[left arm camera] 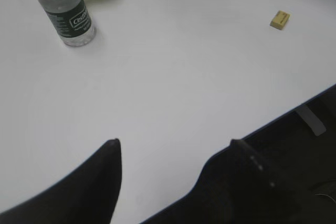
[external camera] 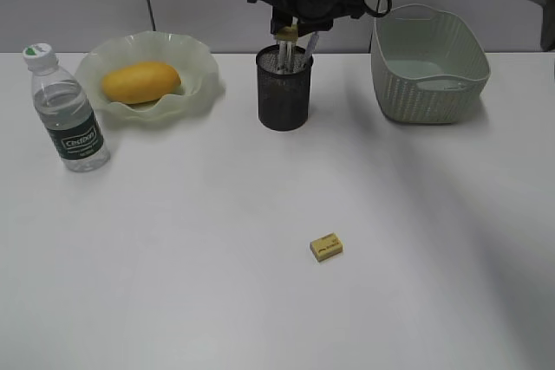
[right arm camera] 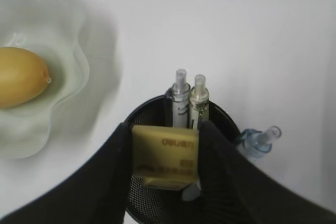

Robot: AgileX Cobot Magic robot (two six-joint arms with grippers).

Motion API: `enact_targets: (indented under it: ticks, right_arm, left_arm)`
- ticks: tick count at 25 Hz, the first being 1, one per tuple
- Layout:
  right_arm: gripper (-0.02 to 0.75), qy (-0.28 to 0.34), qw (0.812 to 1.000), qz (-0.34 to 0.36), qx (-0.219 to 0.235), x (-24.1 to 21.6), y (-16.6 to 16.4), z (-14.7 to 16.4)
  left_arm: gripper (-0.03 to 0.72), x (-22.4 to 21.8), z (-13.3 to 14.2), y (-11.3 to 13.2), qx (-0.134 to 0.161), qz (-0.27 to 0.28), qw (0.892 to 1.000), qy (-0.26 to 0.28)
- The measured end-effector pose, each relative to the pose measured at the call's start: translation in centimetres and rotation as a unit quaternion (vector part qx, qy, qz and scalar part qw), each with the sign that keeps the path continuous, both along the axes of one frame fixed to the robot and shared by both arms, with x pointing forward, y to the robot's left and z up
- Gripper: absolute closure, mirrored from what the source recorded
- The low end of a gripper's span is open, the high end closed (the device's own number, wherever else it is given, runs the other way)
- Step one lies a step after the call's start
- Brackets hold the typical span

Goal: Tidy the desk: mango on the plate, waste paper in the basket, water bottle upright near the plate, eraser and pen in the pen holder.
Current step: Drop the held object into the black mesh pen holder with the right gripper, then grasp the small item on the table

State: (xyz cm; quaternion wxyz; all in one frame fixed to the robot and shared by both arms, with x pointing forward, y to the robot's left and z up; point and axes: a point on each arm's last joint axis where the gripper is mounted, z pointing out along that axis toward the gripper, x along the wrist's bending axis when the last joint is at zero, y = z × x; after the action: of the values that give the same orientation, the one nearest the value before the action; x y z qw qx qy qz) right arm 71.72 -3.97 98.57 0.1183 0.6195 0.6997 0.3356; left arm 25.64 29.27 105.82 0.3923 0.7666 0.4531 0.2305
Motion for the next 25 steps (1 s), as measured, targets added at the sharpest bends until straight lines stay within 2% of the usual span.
enact_targets:
  ticks: [5,7,11,16,19,25]
  right_arm:
    - [0.413,0.022,1.0,0.006,-0.017,-0.1,0.0,-1.3]
    - [0.366,0.019,0.999,0.015,-0.022,-0.1,0.0,-1.3]
    - [0.222,0.022,0.999,0.026,-0.014,-0.2,0.3,-1.3]
    - [0.178,0.032,0.999,0.04,-0.012,-0.6,0.4,-0.9]
    - [0.174,0.034,0.998,0.053,-0.023,-1.0,0.2,0.5]
    - [0.174,0.038,0.995,0.08,-0.044,-2.9,-0.8,5.2]
  left_arm:
    - [0.207,0.0,0.0,0.0,0.0,0.0,1.0,0.0]
    - [0.207,0.0,0.0,0.0,0.0,0.0,1.0,0.0]
    - [0.207,0.0,0.0,0.0,0.0,0.0,1.0,0.0]
    - [0.207,0.0,0.0,0.0,0.0,0.0,1.0,0.0]
    - [0.207,0.0,0.0,0.0,0.0,0.0,1.0,0.0]
    - [0.207,0.0,0.0,0.0,0.0,0.0,1.0,0.0]
